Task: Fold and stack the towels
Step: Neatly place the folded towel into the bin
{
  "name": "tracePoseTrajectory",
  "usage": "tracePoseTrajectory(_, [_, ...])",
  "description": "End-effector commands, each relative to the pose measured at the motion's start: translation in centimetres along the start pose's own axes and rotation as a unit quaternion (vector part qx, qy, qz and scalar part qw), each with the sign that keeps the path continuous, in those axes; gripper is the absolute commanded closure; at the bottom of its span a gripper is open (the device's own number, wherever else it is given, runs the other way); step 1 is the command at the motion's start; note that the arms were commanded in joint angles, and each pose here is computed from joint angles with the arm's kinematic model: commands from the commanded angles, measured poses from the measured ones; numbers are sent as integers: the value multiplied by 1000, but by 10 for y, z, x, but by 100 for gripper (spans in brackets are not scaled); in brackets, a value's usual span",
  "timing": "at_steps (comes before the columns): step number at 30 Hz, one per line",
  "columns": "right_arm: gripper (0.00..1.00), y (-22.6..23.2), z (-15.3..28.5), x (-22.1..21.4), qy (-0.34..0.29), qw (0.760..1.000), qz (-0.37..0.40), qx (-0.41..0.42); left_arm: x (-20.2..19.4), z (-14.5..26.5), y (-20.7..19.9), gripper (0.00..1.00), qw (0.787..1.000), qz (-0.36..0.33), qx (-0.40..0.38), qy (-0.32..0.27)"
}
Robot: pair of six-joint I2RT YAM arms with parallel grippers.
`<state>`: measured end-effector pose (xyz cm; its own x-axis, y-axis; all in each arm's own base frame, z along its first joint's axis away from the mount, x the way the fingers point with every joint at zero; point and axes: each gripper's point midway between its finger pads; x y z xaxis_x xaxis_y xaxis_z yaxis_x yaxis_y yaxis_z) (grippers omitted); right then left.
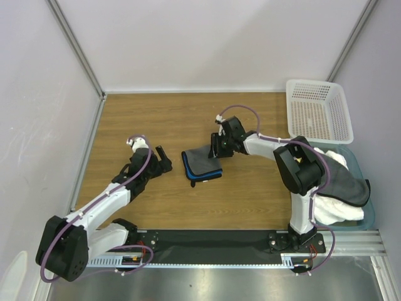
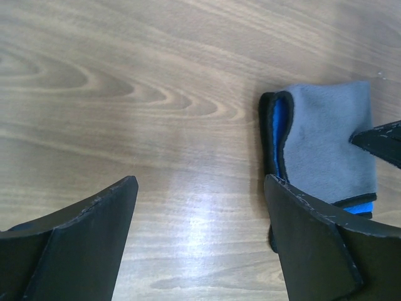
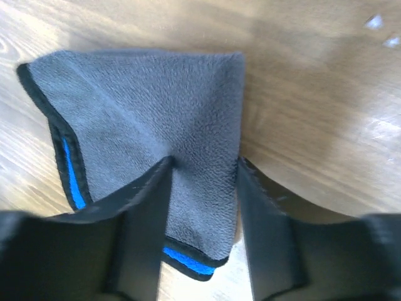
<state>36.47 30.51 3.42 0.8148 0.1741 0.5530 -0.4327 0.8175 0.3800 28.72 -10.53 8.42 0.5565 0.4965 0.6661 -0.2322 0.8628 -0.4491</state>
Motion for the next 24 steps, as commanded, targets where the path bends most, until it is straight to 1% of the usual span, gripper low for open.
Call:
tracePoseTrajectory(1, [56,-3,-9,-9,9,1000,8,-10,2,5,5,11,1000,15,10,-13])
tracePoseTrajectory(2, [65,-4,-10,-11,13,1000,6,-13,3,6,6,10,1000,15,10,-16])
tracePoseTrajectory(3, [72,-9,-12,-11,13,1000,5,-24,4,7,6,10,1000,15,10,-19])
tracePoseTrajectory(4, [84,-12,-12,-10,12,999,3,-30,5,8,6,10,1000,16,8,-21])
tracePoseTrajectory(6, [96,-11,-4,0,-2,999,-1,-38,7,11,4,9,999,17,3,-27])
tracePoseTrajectory(7, [100,-12,-1,5,-9,999,-1,-41,7,11,5,10,999,18,3,-27])
tracePoseTrajectory(10, [100,-17,20,41,-45,998,-10,-48,10,13,3,10,999,18,-2,-32])
tracePoseTrajectory(13, [100,-37,44,83,-85,994,-25,-59,11,14,2,10,999,19,-5,-34])
tracePoseTrajectory(14, [100,-54,53,91,-89,993,-35,-75,12,14,1,10,999,18,-6,-34])
tracePoseTrajectory(15, [100,-59,65,116,-116,989,-32,-89,12,15,1,10,999,19,-7,-34])
tracePoseTrajectory(17, [100,-77,81,136,-134,985,-22,-110,12,16,2,10,999,18,-6,-36])
tracePoseTrajectory(18, [100,-92,97,157,-159,978,-24,-129,11,16,2,10,999,19,-6,-35])
tracePoseTrajectory(19, [100,-102,106,169,-170,975,-25,-138,12,17,2,9,999,19,-6,-37])
tracePoseTrajectory(20, [100,-115,110,170,-163,975,-22,-147,12,17,3,10,999,19,-6,-38])
tracePoseTrajectory(21, [100,-129,131,194,-189,970,-23,-152,13,17,2,10,999,20,-6,-39])
tracePoseTrajectory(22, [100,-136,136,202,-191,970,-18,-152,13,17,2,10,999,19,-6,-40])
tracePoseTrajectory(23, [100,-149,134,197,-170,973,-12,-159,14,16,2,9,999,16,-6,-41])
tracePoseTrajectory(24, [100,-157,140,203,-170,972,-12,-164,14,15,2,9,999,12,-4,-41])
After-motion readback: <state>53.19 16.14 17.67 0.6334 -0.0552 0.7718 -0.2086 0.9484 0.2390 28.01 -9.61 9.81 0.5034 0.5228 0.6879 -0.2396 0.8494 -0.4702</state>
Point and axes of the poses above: each gripper's point midway between its finger pads, its own z axis back along the fingers, its own y axis along the line the jaws close on, x = y × z, and after that the axes turned 7 degrees about z, right-handed
